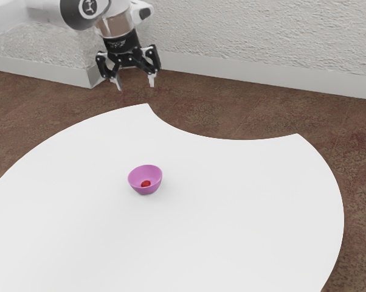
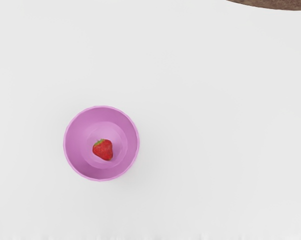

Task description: Take strawberry from the bowl

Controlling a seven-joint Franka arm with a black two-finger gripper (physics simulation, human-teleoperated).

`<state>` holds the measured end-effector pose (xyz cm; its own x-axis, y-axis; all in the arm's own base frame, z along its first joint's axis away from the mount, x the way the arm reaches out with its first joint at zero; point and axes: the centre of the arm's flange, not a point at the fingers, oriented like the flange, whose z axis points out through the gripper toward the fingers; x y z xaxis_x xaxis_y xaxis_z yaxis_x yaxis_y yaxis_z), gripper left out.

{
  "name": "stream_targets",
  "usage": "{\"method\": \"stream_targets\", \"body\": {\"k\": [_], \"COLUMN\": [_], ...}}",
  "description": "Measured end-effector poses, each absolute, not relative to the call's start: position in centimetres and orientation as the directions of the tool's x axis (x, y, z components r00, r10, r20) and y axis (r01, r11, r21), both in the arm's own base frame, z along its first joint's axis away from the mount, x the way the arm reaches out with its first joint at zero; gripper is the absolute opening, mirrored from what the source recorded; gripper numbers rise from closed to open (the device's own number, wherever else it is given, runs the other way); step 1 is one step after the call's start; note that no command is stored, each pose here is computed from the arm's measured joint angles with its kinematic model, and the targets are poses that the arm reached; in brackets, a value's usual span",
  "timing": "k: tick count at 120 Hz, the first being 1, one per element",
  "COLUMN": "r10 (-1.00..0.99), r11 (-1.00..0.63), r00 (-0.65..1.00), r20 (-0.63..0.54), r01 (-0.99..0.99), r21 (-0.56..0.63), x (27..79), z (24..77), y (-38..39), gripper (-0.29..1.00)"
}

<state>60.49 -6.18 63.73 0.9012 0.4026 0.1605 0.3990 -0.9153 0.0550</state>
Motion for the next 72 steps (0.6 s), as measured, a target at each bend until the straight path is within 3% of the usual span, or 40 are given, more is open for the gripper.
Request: {"method": "stream_targets", "body": {"k": [40,60,72], "r10": [0.291,0.407,0.499], "r11": [-0.95,-0.907,-0.86], "r00": [0.956,0.913,0.863], "r20": [0.022,-0.031,-0.078], "r01": [0.292,0.4,0.483], "r21": [-0.109,-0.136,-0.163], "x": [58.8,58.5,58.4], "z": [62.0,59.5,55.4], "y": [-3.8,-3.9,-3.0], "gripper": [0.69,0.69,0.7]}}
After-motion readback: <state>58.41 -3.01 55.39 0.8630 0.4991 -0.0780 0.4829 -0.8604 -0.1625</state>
